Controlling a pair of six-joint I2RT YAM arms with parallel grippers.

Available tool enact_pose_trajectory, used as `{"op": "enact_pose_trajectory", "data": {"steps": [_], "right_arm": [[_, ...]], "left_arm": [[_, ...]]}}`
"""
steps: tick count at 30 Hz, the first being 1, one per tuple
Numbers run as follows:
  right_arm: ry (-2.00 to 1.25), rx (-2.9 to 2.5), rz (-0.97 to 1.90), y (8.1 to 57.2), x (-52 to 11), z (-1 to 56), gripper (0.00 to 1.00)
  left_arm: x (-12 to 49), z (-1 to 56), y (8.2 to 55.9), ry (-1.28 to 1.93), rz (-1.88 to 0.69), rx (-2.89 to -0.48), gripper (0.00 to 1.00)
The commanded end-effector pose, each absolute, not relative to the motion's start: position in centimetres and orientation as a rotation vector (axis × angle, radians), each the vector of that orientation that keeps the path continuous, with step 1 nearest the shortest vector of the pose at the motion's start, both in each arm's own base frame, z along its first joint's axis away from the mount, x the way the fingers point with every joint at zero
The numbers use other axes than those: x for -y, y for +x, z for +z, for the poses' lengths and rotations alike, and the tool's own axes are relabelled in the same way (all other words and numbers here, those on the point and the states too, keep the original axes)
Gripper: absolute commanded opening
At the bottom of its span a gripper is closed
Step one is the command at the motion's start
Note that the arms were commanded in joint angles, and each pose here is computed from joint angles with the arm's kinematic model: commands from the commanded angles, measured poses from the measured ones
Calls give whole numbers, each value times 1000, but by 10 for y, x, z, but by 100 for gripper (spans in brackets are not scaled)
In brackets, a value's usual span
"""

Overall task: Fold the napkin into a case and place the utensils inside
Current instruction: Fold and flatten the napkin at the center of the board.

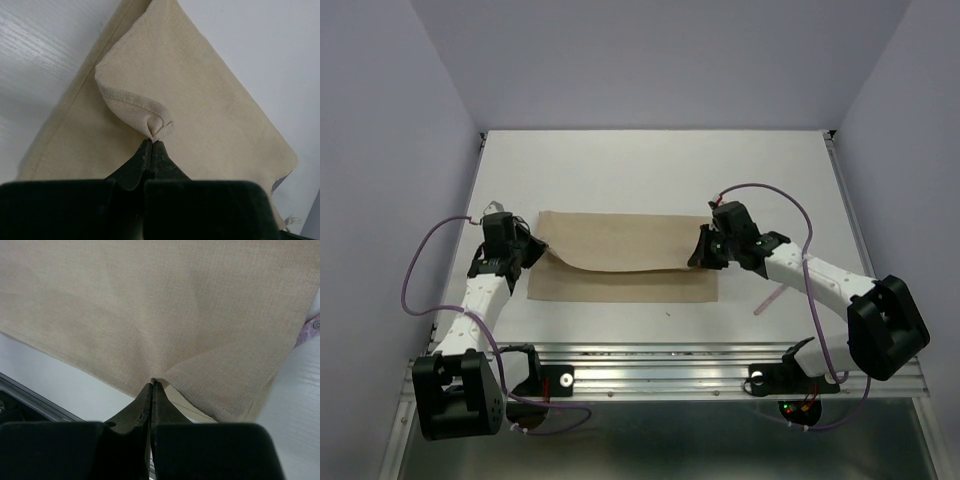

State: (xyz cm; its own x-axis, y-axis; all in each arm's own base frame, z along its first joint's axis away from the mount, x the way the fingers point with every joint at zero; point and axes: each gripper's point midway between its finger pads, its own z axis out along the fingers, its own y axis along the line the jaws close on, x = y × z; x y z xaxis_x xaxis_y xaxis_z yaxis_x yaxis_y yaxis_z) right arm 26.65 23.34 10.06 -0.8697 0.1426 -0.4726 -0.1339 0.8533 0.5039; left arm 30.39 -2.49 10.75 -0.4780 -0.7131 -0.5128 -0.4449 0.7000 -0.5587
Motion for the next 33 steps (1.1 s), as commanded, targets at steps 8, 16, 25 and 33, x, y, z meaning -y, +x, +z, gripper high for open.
{"op": "enact_pose_trajectory", "data": {"steps": [8, 16, 25, 33], "right_arm": [[2, -2541, 737, 251, -232, 88, 8], [-37, -2549, 672, 246, -231, 89, 69], [122, -2445, 356, 255, -183, 108, 66], [225, -2554, 361, 258, -199, 73, 45]], "left_arm": [[26, 92, 293, -926, -464, -2173, 44], [17, 128, 306, -916, -421, -2123, 82], [15, 145, 319, -863, -415, -2097, 73], [24, 103, 324, -895, -437, -2221, 59]]}}
